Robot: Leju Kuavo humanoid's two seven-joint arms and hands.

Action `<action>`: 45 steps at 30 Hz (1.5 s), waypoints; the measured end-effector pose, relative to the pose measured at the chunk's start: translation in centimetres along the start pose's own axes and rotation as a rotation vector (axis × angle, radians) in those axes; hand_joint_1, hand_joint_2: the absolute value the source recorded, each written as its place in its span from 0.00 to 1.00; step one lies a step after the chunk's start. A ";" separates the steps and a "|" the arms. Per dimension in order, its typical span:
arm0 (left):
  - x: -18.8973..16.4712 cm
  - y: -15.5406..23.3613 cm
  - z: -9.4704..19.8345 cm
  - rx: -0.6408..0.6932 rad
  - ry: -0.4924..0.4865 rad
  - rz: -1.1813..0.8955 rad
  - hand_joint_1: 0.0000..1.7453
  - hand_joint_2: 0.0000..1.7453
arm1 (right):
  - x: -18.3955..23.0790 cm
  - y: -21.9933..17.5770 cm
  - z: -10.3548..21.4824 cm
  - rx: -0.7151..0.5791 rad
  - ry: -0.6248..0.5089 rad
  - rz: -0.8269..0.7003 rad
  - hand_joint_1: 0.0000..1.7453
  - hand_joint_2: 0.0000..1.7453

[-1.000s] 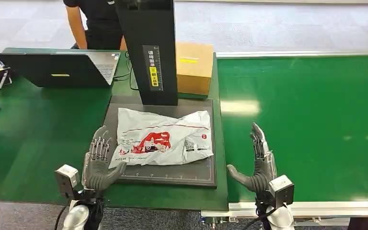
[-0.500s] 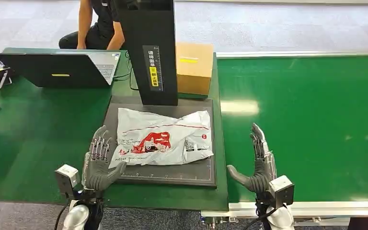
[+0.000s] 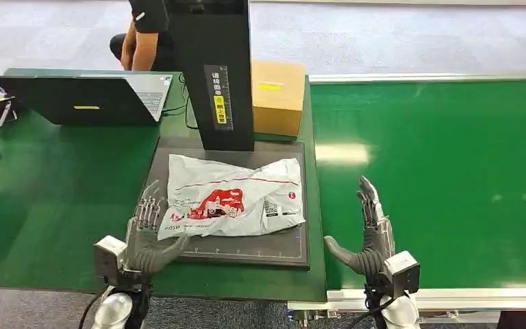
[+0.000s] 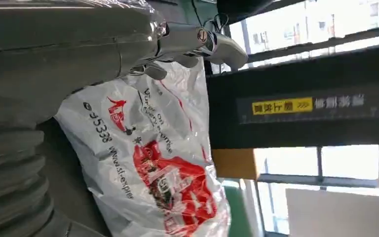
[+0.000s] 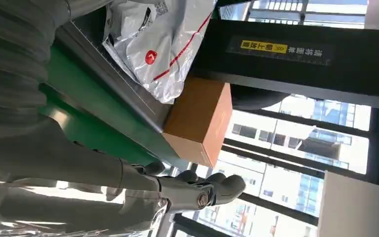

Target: Moved the parcel from conveyor to table for the left to box.

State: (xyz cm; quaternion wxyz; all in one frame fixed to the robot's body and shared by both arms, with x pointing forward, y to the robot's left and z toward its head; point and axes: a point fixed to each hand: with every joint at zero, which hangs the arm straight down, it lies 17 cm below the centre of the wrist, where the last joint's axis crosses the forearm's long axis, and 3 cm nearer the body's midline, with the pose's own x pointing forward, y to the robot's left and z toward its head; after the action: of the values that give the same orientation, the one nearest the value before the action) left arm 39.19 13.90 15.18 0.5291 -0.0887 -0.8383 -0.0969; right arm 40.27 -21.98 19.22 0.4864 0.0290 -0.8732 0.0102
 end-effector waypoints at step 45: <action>-7.5 0.4 0.4 -0.025 0.263 -0.631 1.00 1.00 | -0.5 1.0 0.3 0.023 0.016 -0.003 0.00 1.00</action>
State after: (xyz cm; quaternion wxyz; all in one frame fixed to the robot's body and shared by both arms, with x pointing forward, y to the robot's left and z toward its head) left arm 42.09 14.01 8.23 0.5756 0.1817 -0.7477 -0.2768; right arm 40.23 -21.01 18.70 0.4931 0.0360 -0.8690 0.0199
